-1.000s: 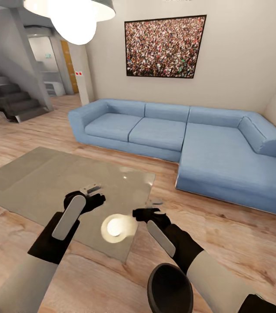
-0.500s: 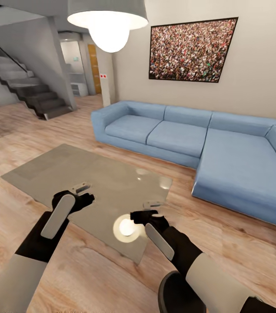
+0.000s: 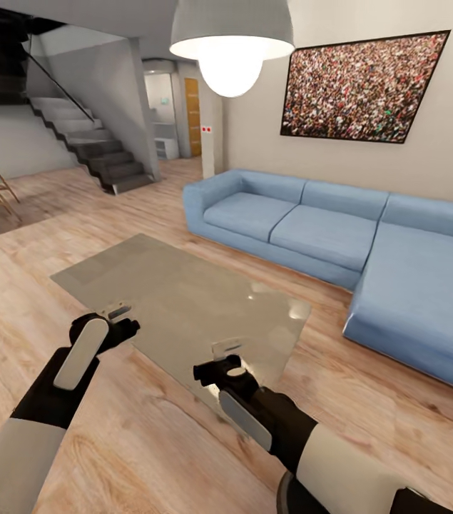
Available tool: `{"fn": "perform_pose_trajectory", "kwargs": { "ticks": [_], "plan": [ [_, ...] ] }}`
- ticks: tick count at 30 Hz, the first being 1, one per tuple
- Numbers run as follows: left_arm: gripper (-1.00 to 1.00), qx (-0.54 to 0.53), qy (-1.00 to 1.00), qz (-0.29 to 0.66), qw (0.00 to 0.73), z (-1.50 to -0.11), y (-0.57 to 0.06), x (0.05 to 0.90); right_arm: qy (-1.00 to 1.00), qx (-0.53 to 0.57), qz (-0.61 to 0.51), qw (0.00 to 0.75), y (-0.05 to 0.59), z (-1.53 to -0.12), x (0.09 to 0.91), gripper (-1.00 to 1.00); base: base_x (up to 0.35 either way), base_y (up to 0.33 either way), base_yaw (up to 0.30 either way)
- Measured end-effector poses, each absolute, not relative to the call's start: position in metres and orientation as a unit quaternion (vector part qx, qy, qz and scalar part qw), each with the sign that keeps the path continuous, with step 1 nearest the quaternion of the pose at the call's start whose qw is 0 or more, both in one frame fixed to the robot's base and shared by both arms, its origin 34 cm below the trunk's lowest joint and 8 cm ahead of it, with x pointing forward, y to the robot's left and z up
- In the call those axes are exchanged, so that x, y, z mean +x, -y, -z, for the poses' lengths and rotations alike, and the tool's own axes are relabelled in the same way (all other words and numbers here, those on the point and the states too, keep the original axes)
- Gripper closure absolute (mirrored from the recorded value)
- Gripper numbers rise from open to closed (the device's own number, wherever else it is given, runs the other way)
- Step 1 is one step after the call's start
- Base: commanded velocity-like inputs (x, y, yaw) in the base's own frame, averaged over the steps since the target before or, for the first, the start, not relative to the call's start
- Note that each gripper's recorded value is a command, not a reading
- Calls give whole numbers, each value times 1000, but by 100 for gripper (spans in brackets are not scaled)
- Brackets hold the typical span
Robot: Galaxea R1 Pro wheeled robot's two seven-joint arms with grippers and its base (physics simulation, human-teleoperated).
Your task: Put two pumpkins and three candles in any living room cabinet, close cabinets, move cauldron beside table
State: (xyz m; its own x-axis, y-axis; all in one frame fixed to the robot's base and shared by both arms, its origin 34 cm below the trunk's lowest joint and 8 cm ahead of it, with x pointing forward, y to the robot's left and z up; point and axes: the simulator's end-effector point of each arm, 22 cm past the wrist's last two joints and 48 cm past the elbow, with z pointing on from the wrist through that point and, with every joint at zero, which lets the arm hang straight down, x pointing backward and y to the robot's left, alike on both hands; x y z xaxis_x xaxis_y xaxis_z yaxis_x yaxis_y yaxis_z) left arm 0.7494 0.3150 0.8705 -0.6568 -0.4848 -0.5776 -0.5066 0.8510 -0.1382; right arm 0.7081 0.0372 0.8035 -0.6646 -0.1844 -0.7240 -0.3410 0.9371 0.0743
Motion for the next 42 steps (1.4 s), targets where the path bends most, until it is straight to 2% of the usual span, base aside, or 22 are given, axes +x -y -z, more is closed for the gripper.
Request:
{"fn": "perform_pose_trajectory", "kwargs": {
  "ticks": [8,13,19,25,29,32,37,42],
  "plan": [
    [-100,-303,-916,-43,261,-842,-343,729,-897,-161,-108,397,-52,-819,700,-100,0,0,284],
    [-100,-316,-912,-82,247,-839,-388,715,-896,-164,-109,397,-53,-825,697,-100,0,0,284],
    [-100,-333,-924,-114,150,-775,-407,662,-894,-177,-105,399,-58,-826,688,-100,0,0,284],
    [-100,-333,-931,-86,124,-745,-394,644,-903,-168,-73,388,-32,-799,684,-100,0,0,284],
    [-100,-301,-944,-75,114,-729,-381,635,-913,-165,-56,370,-17,-781,672,-100,0,0,284],
    [-100,-250,-960,-49,119,-696,-348,622,-921,-155,-29,356,9,-757,662,-100,0,0,284],
    [-100,-204,-965,-98,133,-658,-338,584,-928,-139,1,347,42,-734,651,-100,0,0,284],
    [-100,-190,-970,-81,129,-628,-301,542,-931,-133,16,338,62,-705,611,-100,0,0,284]
  ]
}}
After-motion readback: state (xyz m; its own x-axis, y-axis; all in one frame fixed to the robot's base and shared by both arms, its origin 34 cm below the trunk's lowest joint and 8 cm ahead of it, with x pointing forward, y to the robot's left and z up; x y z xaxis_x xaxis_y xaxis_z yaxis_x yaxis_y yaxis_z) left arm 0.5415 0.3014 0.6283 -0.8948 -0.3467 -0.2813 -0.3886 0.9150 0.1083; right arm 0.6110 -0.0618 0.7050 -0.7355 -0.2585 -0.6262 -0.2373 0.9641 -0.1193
